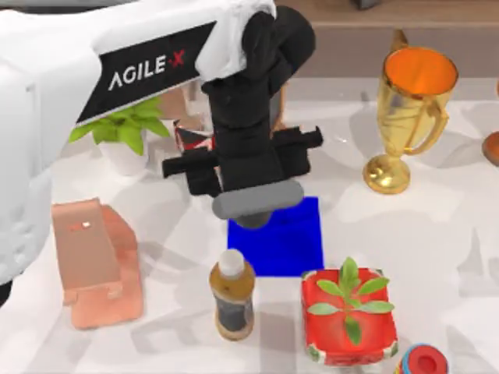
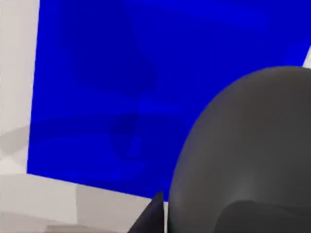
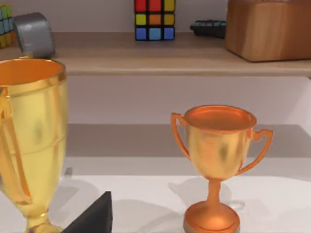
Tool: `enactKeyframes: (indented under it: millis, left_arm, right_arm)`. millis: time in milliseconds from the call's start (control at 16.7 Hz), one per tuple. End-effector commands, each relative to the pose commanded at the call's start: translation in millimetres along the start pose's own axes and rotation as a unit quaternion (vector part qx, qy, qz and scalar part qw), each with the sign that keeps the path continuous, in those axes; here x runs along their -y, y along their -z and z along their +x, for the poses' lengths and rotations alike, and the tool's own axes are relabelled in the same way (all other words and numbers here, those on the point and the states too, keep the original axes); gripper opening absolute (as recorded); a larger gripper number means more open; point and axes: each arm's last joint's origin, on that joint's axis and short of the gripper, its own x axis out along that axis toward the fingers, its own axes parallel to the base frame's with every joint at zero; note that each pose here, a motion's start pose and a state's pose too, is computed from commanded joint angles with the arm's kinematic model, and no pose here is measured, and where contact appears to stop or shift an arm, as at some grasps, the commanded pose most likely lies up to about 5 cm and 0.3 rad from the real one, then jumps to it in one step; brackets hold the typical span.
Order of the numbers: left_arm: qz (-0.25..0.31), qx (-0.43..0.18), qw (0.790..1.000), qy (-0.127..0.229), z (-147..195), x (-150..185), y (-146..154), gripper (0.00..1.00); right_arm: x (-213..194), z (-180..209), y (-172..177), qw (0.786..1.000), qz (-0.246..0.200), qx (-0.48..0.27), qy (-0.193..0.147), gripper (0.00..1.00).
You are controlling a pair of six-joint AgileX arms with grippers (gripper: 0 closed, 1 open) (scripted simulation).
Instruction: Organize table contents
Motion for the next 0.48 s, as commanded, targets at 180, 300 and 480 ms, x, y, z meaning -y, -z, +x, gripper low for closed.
enactKeyframes:
  millis: [180,300,480]
  left_arm:
    - [0.082,0.009,0.996,0.02,34,-30,-11,0.0]
    - [0.099,0.01,0.995,0.024,42,-36,-13,0.0]
    - [0.099,0.01,0.995,0.024,42,-36,-13,0.0]
  right_arm:
    - [0,0,0,1.0,0.0,0.0,0.0,1.0]
    - [0,0,0,1.0,0.0,0.0,0.0,1.0]
    - [0,0,0,1.0,0.0,0.0,0.0,1.0]
